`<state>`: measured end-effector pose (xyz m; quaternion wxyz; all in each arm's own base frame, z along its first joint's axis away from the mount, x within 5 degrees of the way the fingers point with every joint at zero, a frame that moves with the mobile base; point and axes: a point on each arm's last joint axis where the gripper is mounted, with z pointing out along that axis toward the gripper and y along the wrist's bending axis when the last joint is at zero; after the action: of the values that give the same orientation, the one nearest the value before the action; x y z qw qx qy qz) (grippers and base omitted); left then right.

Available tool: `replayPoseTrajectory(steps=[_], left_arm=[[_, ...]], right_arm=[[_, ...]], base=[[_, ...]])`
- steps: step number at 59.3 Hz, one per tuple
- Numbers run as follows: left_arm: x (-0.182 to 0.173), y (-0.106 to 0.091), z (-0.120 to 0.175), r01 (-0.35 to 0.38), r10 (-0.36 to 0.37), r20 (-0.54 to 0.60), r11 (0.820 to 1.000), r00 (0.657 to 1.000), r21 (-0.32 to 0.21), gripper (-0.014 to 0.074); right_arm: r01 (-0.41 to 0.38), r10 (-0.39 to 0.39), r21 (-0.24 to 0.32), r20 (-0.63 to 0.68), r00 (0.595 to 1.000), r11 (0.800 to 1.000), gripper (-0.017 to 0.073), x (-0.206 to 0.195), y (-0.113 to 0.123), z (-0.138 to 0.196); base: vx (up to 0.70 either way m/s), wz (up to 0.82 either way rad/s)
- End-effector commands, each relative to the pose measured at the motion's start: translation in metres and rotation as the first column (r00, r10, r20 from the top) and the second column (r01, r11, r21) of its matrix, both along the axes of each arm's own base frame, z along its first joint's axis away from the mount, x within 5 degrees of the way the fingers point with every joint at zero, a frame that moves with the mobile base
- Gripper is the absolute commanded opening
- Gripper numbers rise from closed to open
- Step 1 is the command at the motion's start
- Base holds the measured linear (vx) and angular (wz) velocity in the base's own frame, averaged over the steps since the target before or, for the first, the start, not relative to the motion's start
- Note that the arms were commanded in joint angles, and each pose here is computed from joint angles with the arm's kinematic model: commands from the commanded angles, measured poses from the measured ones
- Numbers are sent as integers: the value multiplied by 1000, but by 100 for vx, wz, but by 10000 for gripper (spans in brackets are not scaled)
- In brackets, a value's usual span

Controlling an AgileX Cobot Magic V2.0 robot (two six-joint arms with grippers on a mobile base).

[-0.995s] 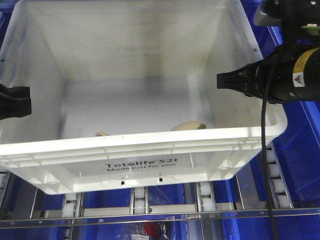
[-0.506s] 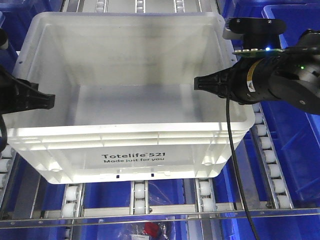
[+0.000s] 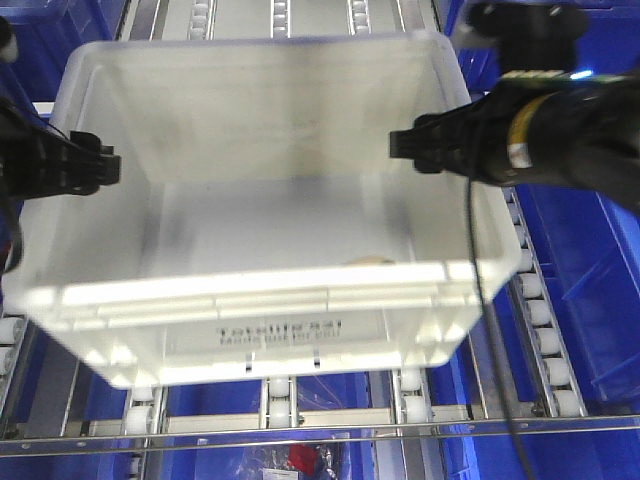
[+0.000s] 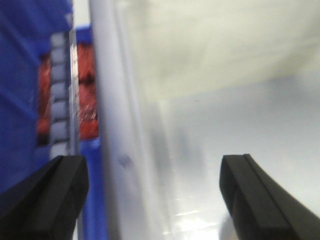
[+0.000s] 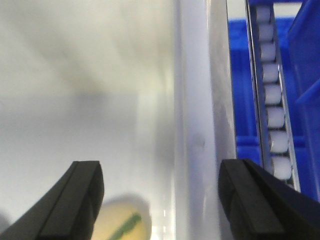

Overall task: Place moving items into box and shelve
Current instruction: 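Lower the crate onto the rollers and open both grippers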

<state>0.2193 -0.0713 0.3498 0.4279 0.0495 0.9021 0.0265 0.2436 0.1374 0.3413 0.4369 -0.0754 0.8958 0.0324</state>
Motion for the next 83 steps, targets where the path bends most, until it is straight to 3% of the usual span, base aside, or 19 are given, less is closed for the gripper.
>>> replayPoseTrajectory(steps=[1, 8, 14, 28, 38, 49, 58, 66, 74, 83], left_arm=[[-13, 3, 28, 52, -52, 49, 999, 997, -1, 650], [-39, 6, 38, 155, -153, 49, 987, 987, -32, 628], [-67, 11, 44, 246, -240, 86, 967, 967, -61, 604], [-132, 31, 42, 367, -345, 180, 924, 921, -105, 560], [-162, 41, 30, 394, -357, 219, 906, 908, -156, 558], [-171, 45, 17, 393, -359, 208, 907, 910, -155, 544], [-170, 45, 10, 389, -362, 177, 909, 915, -153, 451], [-170, 45, 9, 388, -362, 171, 909, 916, -153, 306], [-170, 45, 9, 388, -362, 171, 909, 916, -153, 155], [-170, 45, 9, 387, -361, 171, 910, 917, -149, 50]], right_arm=[[-97, 96, 5, 122, 988, 995, 536, -18, -9, 38], [-182, 186, -50, 91, 978, 982, 536, -38, -18, 48], [-262, 267, -67, 81, 960, 963, 536, -58, -26, 54], [-320, 327, -84, 90, 941, 944, 536, -108, -58, 23], [-337, 351, -112, 158, 923, 935, 536, -144, -84, 18], [-367, 380, -109, 154, 912, 924, 536, -166, -98, 15], [-401, 410, -102, 95, 907, 910, 519, -174, -99, 10], [-409, 415, -84, 74, 907, 909, 414, -176, -99, 9], [-418, 423, -76, 63, 904, 905, 246, -177, -98, 8], [-419, 423, -75, 62, 904, 905, 48, -177, -98, 8]], base=[[0, 0], [0, 0], [0, 0], [0, 0], [0, 0], [0, 0], [0, 0], [0, 0], [0, 0], [0, 0]])
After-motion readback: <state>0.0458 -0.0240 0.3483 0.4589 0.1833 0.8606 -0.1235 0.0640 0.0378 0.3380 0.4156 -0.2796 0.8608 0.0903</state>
